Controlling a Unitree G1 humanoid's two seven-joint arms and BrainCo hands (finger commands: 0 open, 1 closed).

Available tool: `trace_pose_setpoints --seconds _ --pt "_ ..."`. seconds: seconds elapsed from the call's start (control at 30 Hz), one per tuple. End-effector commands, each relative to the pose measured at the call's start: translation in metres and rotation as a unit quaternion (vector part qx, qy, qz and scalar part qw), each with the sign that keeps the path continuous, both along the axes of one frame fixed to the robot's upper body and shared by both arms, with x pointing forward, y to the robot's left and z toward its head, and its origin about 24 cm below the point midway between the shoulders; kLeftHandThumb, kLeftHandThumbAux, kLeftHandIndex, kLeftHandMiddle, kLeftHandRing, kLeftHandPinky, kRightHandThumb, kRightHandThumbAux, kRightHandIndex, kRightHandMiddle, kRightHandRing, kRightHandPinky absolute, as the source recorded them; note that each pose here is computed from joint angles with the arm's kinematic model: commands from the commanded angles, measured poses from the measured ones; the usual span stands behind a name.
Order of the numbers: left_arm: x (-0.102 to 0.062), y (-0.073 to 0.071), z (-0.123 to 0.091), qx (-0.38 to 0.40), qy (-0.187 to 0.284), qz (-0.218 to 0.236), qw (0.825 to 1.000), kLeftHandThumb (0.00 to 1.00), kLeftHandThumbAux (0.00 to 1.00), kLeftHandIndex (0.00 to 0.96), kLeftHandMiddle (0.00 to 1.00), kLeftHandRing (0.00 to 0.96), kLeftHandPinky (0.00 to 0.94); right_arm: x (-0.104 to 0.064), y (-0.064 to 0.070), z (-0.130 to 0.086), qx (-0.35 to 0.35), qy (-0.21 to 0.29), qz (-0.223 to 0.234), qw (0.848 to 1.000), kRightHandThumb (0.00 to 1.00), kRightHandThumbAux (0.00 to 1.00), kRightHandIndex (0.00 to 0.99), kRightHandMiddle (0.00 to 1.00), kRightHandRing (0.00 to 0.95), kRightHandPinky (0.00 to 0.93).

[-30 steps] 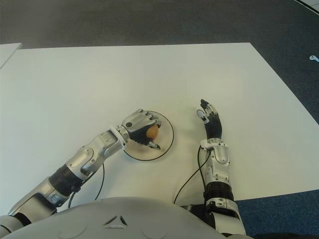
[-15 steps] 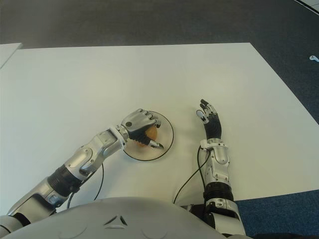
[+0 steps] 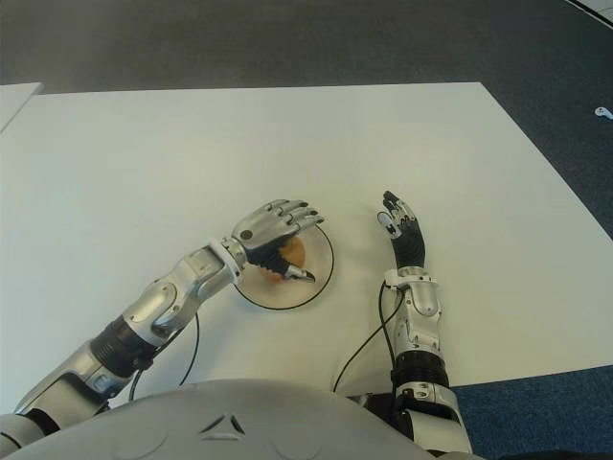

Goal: Put the apples into the plate.

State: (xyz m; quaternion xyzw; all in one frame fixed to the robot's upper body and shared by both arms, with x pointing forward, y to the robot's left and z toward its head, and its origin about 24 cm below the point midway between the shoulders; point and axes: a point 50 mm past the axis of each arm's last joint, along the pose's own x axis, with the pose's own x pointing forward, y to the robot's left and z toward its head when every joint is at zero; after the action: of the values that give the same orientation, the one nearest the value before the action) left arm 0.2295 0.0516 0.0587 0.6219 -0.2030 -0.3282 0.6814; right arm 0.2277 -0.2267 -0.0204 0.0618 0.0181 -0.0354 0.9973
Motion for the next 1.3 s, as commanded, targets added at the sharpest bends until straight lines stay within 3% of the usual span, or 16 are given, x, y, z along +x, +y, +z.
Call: trace_pose_setpoints --seconds 0.03,0.93,1.07,1.17,1.3 --pt "0.0 0.002 0.0 -0.003 0.005 0.012 1.0 0.147 0.254 0.0 0.0 0.0 0.0 -0.038 0.011 -0.045 0.044 0.118 -0.007 0.992 0.329 0.539 0.197 0.125 0.052 0.047" --pt "0.001 0.007 0.005 -0.055 0.015 0.055 0.997 0.171 0.264 0.0 0.0 0.0 0.0 -0.04 0.011 -0.045 0.04 0.118 -0.007 0.992 0.334 0.533 0.189 0.134 0.053 0.026" --pt "0.001 0.014 0.006 -0.072 0.013 0.075 0.994 0.174 0.264 0.0 0.0 0.0 0.0 -0.041 0.012 -0.045 0.043 0.119 -0.006 0.992 0.335 0.535 0.179 0.138 0.057 0.033" --pt "0.001 0.035 0.018 -0.124 0.006 0.126 0.984 0.168 0.276 0.0 0.0 0.0 0.0 -0.041 0.013 -0.045 0.05 0.117 -0.006 0.992 0.341 0.538 0.166 0.143 0.06 0.033" --pt "0.001 0.05 0.028 -0.189 0.013 0.177 0.966 0.151 0.284 0.0 0.0 0.0 0.008 -0.042 0.013 -0.046 0.05 0.115 -0.006 0.992 0.347 0.542 0.162 0.149 0.066 0.039"
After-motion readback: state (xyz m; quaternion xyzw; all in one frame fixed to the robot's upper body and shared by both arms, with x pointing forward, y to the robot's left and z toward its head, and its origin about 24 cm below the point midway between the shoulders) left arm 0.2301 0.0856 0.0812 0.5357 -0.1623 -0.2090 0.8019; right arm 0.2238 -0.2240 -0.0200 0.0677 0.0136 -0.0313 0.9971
